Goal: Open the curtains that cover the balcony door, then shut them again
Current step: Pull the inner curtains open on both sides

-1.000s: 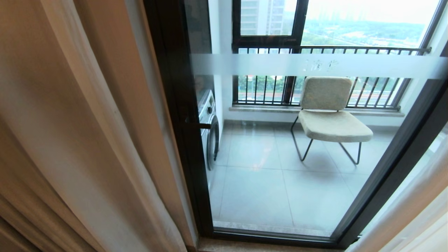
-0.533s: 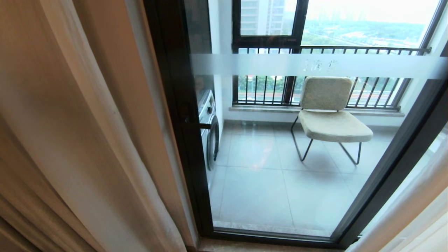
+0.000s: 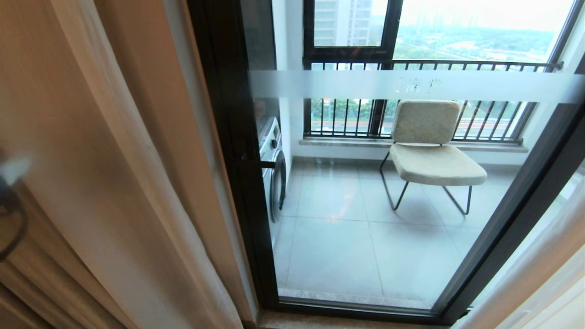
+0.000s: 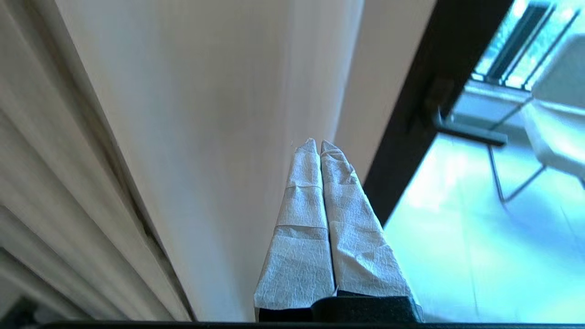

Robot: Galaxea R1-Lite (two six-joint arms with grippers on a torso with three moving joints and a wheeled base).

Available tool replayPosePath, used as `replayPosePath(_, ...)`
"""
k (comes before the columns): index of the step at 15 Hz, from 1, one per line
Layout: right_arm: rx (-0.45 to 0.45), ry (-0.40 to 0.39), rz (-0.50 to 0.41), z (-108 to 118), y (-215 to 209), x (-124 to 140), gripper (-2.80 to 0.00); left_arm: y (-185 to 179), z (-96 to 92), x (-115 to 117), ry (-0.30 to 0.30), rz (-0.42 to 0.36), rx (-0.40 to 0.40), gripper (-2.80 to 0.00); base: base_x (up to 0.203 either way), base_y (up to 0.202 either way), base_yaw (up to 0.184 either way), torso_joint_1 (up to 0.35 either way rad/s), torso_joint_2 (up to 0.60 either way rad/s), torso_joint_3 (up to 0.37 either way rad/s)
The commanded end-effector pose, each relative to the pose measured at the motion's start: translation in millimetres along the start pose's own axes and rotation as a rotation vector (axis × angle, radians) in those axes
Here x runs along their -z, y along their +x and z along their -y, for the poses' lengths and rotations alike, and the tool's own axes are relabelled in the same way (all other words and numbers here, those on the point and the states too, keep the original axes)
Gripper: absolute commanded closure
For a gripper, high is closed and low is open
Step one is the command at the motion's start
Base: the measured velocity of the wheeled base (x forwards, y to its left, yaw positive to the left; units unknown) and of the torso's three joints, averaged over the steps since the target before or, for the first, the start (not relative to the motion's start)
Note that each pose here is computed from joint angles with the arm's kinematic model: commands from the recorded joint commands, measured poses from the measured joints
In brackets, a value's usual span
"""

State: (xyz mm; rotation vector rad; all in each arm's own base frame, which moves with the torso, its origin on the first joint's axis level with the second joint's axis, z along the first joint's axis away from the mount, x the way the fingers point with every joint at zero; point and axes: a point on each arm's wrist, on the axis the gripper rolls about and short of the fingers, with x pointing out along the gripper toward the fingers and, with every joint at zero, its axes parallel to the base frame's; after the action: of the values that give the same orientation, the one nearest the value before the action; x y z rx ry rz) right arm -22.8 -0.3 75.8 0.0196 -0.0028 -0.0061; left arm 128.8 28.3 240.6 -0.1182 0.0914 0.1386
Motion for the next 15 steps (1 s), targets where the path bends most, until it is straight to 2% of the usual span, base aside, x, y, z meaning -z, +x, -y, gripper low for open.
replayPosePath(1,0.000,0.000,0.000,0.0,0.0,0.0,0.00,-19.8,3.7,19.9,0.001,-0.019,0.031,0.00,0.000,0.000,0.000,0.000,0.00,0.000)
replayPosePath(3,0.000,0.000,0.000,0.0,0.0,0.0,0.00,-38.5,7.4,45.2,0.005,-0.077,0.078,0.00,0.000,0.000,0.000,0.000,0.00,0.000)
replayPosePath(5,0.000,0.000,0.000,0.0,0.0,0.0,0.00,-56.6,11.6,71.1,0.018,-0.145,0.168,0.00,0.000,0.000,0.000,0.000,0.00,0.000)
replayPosePath(7,0.000,0.000,0.000,0.0,0.0,0.0,0.00,-73.4,9.7,99.4,0.030,-0.190,0.223,0.00,0.000,0.000,0.000,0.000,0.00,0.000)
replayPosePath(9,0.000,0.000,0.000,0.0,0.0,0.0,0.00,-91.5,4.5,123.1,0.034,-0.164,0.252,0.00,0.000,0.000,0.000,0.000,0.00,0.000)
replayPosePath(11,0.000,0.000,0.000,0.0,0.0,0.0,0.00,-108.2,-1.8,146.4,0.032,-0.101,0.262,0.00,0.000,0.000,0.000,0.000,0.00,0.000)
replayPosePath(15,0.000,0.000,0.000,0.0,0.0,0.0,0.00,-124.1,-8.3,167.7,0.021,-0.021,0.192,0.00,0.000,0.000,0.000,0.000,0.00,0.000)
